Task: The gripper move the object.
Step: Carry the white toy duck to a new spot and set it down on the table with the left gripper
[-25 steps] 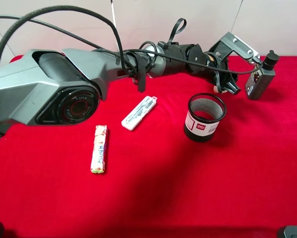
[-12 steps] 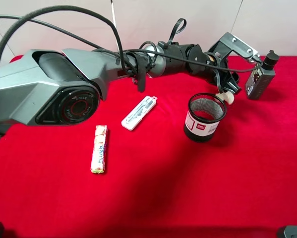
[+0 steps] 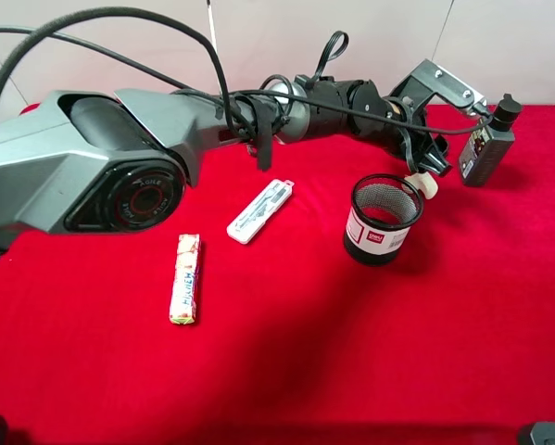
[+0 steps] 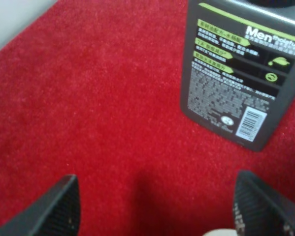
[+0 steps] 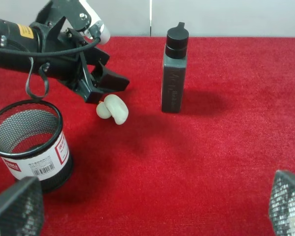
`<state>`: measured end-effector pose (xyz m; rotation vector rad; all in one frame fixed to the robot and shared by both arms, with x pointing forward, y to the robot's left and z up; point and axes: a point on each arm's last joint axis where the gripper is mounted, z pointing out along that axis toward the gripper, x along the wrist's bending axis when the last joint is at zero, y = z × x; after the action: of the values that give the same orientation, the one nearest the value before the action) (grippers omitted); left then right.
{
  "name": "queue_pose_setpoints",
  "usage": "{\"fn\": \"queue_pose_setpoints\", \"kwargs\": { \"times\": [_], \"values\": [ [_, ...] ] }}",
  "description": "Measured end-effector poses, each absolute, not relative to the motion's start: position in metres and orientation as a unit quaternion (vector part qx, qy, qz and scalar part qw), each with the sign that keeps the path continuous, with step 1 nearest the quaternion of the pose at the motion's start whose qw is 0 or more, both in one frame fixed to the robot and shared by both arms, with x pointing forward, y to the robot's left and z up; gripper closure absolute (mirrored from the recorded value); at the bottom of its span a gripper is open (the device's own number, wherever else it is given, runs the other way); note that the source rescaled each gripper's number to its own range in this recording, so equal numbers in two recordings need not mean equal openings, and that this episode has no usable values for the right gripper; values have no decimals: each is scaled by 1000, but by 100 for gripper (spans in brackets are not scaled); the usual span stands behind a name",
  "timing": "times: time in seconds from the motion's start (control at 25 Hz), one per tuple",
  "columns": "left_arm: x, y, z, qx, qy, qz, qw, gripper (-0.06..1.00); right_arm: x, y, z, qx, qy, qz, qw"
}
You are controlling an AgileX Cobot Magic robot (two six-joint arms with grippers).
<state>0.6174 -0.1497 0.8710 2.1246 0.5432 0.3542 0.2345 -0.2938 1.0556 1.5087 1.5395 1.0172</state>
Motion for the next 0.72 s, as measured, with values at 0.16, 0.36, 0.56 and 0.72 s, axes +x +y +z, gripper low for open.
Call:
{"fn": "queue_pose_setpoints", "kwargs": {
  "times": [0.16, 0.36, 0.56, 0.72],
  "values": [
    [615, -149, 875, 862, 216, 134, 438, 52, 235, -294, 1056, 588, 600, 396, 370],
    [614, -149, 885, 866, 209, 129, 435, 51, 235, -294, 1056, 588, 600, 396, 370],
    [612, -148, 896, 872, 198, 126, 429, 50, 235, -294, 1056, 588, 600, 397, 370],
    [611, -144, 912, 880, 187, 121, 419, 50, 235, -293, 1056, 588, 600, 399, 367]
  ]
}}
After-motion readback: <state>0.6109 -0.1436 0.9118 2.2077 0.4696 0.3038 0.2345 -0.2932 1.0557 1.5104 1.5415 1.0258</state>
